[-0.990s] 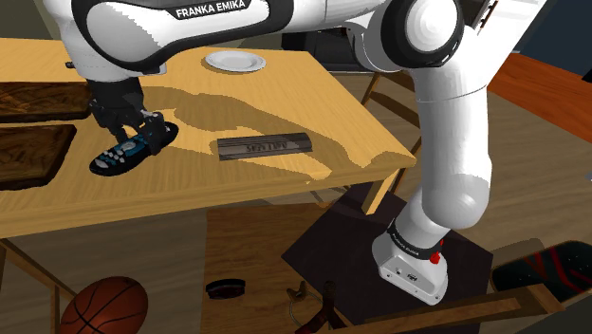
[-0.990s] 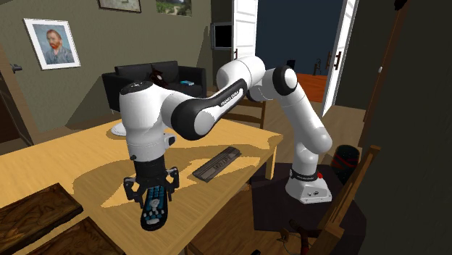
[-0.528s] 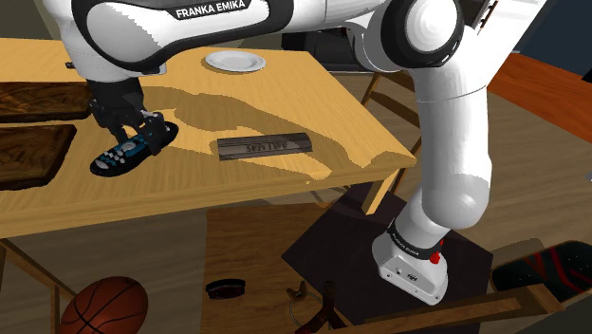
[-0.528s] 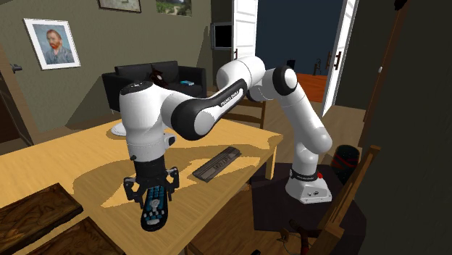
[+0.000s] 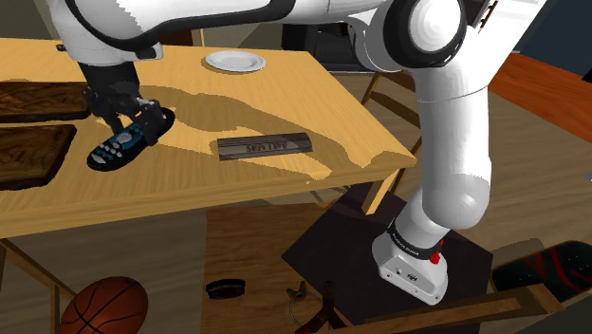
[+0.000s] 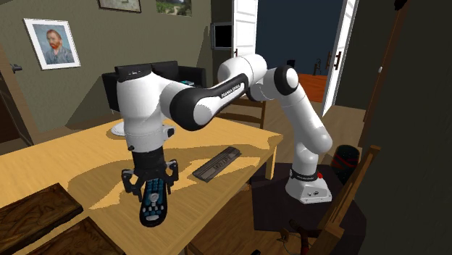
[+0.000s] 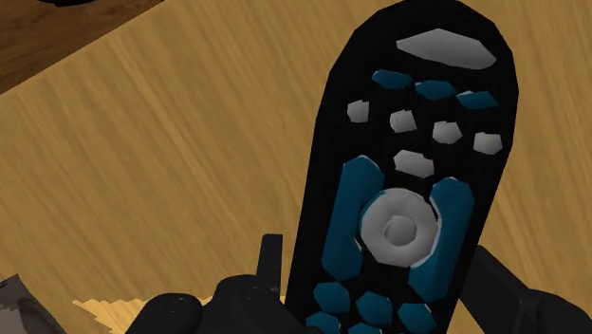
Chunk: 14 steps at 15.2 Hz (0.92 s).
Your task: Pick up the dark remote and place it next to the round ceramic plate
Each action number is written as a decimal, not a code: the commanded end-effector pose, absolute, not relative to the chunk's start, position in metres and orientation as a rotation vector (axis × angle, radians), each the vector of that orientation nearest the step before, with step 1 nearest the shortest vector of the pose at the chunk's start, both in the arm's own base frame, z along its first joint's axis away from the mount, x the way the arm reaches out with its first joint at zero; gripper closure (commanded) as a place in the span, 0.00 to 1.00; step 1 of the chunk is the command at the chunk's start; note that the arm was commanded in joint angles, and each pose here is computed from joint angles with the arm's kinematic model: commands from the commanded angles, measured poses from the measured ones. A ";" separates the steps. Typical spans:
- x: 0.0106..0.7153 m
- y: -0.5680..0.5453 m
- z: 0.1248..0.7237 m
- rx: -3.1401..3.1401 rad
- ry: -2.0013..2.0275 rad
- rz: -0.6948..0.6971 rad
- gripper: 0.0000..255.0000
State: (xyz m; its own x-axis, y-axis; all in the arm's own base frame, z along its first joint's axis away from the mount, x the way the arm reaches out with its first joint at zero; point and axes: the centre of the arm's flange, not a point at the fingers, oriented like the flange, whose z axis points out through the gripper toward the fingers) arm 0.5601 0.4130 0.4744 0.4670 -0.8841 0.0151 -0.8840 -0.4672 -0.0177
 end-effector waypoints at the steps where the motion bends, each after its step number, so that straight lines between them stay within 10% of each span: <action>1: 0.561 0.413 0.485 -2.684 1.617 -0.035 1.00; 14: 0.561 0.413 0.554 -2.684 1.617 -0.035 1.00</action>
State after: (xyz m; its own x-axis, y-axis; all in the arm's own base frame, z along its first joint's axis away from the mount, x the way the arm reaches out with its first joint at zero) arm 0.5606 0.4134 0.5473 0.4671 -0.8841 0.0150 -0.8839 -0.4673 -0.0176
